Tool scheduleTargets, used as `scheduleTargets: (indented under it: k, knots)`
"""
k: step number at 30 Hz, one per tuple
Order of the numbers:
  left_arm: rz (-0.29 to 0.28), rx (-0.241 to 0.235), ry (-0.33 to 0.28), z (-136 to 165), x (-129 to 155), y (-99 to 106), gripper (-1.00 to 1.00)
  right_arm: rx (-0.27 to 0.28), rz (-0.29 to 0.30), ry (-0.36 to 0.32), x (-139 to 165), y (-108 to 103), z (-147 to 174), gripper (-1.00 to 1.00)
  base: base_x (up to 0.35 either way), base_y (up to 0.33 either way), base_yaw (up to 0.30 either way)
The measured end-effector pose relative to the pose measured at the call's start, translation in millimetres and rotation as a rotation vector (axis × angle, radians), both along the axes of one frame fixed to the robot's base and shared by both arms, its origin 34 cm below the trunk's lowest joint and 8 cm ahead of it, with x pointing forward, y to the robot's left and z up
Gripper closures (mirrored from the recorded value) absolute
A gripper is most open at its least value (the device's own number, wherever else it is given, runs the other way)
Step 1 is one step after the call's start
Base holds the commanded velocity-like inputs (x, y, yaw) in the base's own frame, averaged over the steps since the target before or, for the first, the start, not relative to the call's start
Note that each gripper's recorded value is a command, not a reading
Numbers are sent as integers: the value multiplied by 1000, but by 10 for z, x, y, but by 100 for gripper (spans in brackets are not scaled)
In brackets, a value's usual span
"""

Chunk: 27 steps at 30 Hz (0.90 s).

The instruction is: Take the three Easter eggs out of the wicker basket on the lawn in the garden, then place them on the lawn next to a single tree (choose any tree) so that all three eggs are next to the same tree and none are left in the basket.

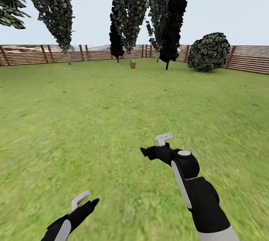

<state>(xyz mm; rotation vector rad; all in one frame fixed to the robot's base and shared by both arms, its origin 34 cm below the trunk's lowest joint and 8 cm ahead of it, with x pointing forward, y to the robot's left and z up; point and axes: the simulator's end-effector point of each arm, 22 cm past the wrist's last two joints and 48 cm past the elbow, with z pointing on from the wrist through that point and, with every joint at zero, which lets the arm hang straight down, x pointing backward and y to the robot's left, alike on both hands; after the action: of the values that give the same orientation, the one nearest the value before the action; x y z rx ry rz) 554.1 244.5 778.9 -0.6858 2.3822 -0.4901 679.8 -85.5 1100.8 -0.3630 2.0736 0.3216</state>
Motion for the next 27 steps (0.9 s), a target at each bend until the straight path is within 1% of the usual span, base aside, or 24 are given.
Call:
scheduleTargets:
  k: [16, 27]
  knots:
    - [-1, -1, -8, 26, 23, -7, -100, -4, 1, -4, 3, 4, -1, -100, 334, -84, 0]
    - [1, 0, -12, 43, 38, 0, -100, -1, -8, 1, 10, -24, -5, -100, 334, -84, 0]
